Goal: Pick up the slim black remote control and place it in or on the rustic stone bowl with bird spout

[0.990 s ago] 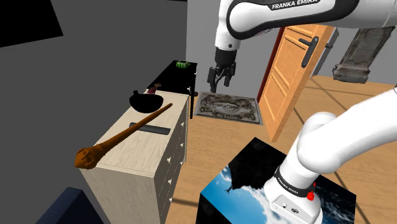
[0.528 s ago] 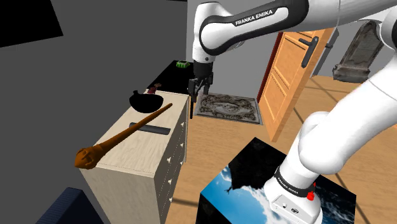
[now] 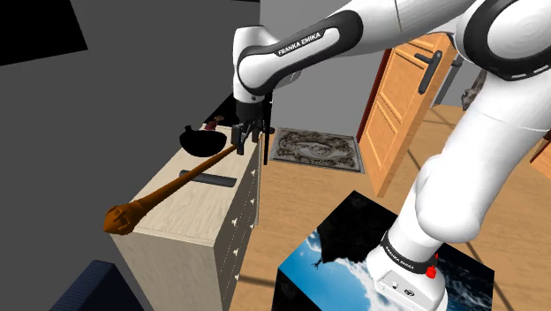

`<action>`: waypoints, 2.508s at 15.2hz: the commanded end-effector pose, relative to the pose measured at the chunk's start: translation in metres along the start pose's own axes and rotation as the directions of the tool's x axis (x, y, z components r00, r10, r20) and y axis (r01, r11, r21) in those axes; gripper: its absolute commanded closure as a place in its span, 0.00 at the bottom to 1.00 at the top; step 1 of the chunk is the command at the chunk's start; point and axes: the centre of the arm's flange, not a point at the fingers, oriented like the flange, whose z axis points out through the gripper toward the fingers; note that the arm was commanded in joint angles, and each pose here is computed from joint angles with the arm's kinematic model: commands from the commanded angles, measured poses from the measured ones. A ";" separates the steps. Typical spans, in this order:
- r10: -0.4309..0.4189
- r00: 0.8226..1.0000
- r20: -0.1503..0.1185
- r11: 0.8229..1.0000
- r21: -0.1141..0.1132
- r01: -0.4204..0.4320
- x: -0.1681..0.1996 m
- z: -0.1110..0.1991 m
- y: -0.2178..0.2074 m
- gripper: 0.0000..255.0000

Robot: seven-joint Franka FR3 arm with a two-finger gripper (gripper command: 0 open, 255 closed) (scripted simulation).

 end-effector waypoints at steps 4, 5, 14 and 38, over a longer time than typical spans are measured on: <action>-0.104 0.995 0.005 0.994 0.016 0.104 0.048 0.034 -0.032 0.00; -0.125 0.992 0.005 0.992 0.019 0.125 0.056 0.041 -0.039 0.00; -0.205 0.979 0.008 0.978 0.031 0.204 0.090 0.094 -0.068 0.00; -0.205 0.979 0.008 0.978 0.031 0.204 0.089 0.092 -0.069 1.00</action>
